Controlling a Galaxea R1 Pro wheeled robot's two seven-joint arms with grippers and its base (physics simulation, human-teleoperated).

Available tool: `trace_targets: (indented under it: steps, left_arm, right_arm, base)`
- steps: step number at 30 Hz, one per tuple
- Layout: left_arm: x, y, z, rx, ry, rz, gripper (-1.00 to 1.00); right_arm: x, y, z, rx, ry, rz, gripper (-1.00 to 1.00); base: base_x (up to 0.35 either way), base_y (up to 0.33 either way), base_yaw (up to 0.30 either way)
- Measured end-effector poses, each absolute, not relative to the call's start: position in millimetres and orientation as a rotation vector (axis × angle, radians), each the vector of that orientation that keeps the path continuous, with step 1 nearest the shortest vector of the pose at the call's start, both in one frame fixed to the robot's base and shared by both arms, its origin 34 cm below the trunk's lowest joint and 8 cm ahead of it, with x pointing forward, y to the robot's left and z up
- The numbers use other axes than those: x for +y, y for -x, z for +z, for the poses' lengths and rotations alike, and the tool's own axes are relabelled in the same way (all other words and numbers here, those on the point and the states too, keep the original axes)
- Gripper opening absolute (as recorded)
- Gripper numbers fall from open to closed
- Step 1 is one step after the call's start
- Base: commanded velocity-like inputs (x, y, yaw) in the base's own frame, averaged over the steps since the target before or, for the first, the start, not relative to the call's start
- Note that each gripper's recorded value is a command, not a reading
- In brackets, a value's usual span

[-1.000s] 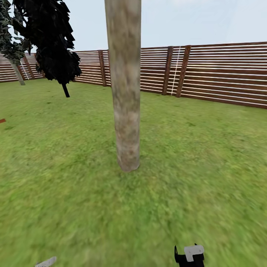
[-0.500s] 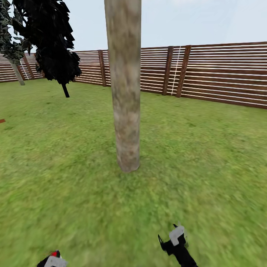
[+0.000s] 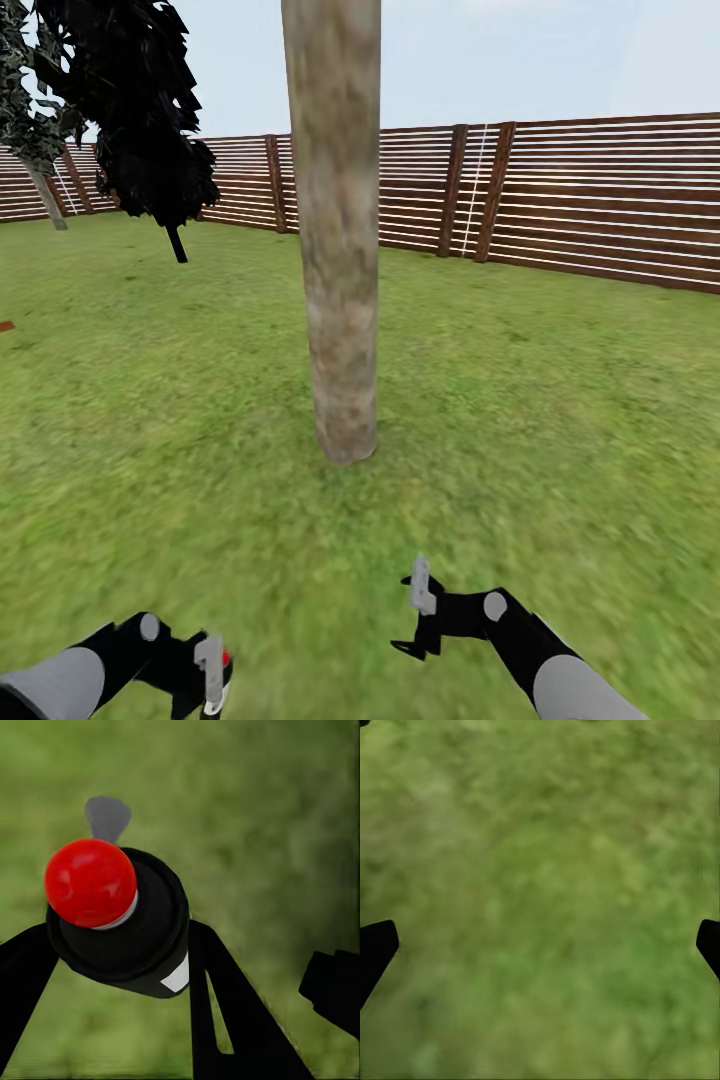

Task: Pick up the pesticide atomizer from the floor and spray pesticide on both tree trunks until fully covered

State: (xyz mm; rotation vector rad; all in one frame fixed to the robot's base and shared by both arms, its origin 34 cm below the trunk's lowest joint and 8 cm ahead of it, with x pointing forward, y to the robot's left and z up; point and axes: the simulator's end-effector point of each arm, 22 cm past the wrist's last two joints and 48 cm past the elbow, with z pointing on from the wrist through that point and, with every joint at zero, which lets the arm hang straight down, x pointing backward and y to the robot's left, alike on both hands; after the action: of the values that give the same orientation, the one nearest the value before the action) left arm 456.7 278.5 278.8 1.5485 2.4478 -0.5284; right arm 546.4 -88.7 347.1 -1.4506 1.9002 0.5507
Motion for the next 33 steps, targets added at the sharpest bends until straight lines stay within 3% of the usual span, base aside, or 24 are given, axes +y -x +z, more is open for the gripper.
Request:
trace_targets:
  steps: [7,8,11,22,33]
  left_arm:
    - [264.5,-448.3,275.4,2.406,-1.683,-0.540,-1.00]
    - [262.1,-447.7,275.1,2.401,-1.691,-0.543,-1.00]
    - [231.0,-457.9,281.6,2.325,-1.796,-0.561,-1.00]
    - [161.7,-458.3,288.0,2.216,-1.949,-0.599,-1.00]
    - [119.4,-488.7,308.7,2.126,-1.868,-0.616,-1.00]
  right_arm:
    - [-65.9,-541.8,352.1,1.875,1.458,0.593,1.00]
    - [-59.5,-541.0,353.5,1.869,1.457,0.602,-1.00]
    - [-19.8,-534.9,363.8,1.827,1.451,0.658,-1.00]
    - [5.2,-531.2,371.7,1.799,1.444,0.694,-1.00]
    - [6.6,-530.0,371.4,1.800,1.443,0.698,-1.00]
  base:
    - [0.000,0.000,0.000]
    - [0.000,0.000,0.000]
    - [0.000,0.000,0.000]
    - [0.000,0.000,0.000]
    - [0.000,0.000,0.000]
